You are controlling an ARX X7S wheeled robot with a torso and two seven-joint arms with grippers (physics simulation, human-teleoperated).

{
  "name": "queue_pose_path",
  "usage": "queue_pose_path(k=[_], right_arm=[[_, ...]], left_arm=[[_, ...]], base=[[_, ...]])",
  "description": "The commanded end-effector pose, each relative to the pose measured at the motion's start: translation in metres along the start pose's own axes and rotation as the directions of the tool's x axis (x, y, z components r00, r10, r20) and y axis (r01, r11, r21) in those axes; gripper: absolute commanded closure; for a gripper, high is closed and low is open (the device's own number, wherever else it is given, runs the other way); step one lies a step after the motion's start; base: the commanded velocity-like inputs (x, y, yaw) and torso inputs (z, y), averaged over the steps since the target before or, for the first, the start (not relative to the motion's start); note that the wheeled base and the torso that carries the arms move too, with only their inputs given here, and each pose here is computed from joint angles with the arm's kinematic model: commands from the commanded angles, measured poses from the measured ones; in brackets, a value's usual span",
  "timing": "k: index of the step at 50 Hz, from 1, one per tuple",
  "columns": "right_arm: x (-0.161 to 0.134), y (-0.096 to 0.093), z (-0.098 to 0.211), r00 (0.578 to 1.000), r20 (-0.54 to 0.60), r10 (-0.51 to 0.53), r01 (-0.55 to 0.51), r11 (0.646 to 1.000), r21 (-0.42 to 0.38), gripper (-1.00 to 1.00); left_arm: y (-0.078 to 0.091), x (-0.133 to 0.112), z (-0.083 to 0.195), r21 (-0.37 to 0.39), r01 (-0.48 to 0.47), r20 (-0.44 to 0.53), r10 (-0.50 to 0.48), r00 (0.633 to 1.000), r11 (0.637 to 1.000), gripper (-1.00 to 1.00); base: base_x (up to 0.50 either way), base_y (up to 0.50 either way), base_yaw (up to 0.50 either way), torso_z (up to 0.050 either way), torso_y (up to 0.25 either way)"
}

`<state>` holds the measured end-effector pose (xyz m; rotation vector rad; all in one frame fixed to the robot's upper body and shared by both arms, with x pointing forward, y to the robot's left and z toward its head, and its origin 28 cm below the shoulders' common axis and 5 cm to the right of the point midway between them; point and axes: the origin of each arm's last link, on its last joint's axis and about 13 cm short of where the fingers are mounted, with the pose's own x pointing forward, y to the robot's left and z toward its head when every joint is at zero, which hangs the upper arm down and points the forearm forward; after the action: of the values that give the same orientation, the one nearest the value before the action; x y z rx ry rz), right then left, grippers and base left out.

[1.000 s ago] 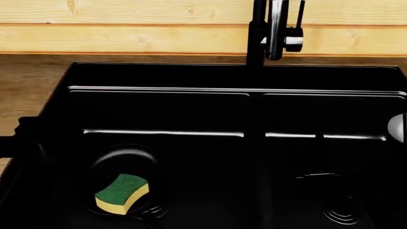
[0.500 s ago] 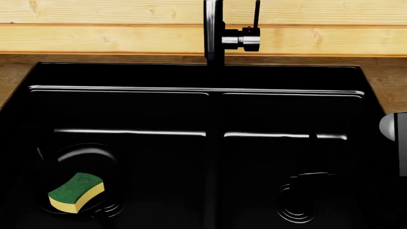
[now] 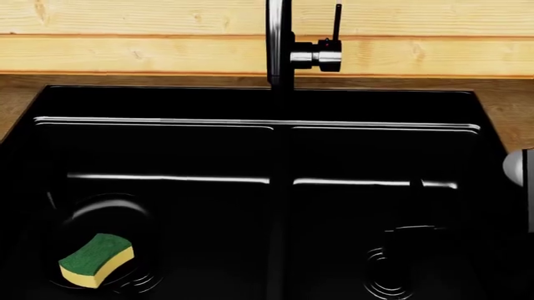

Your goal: Pick the pan and sponge and place them into the sink. Then turn on the water.

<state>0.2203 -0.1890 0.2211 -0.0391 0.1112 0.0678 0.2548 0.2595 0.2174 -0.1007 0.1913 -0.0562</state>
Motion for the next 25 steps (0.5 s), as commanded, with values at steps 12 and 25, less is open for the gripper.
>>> queue_pose_path(k=[12, 25], right_arm=[[-0.0016, 0.0002, -0.0027, 1.000, -0.005, -0.004, 0.004, 1.000, -0.001, -1.00], [-0.0008, 0.0005, -0.0008, 1.000, -0.011, -0.009, 0.009, 1.000, -0.009, -1.00]], left_arm=[[0.0016, 0.0004, 0.0003, 0.001, -0.003, 0.003, 0.003, 1.000, 1.000, -1.00], [0.0019, 0.0006, -0.0006, -0.005, -0.003, 0.005, 0.003, 1.000, 1.000, -1.00]], base=[[0.22, 0.00, 0.00, 0.000, 0.000], [0.22, 0.00, 0.00, 0.000, 0.001]])
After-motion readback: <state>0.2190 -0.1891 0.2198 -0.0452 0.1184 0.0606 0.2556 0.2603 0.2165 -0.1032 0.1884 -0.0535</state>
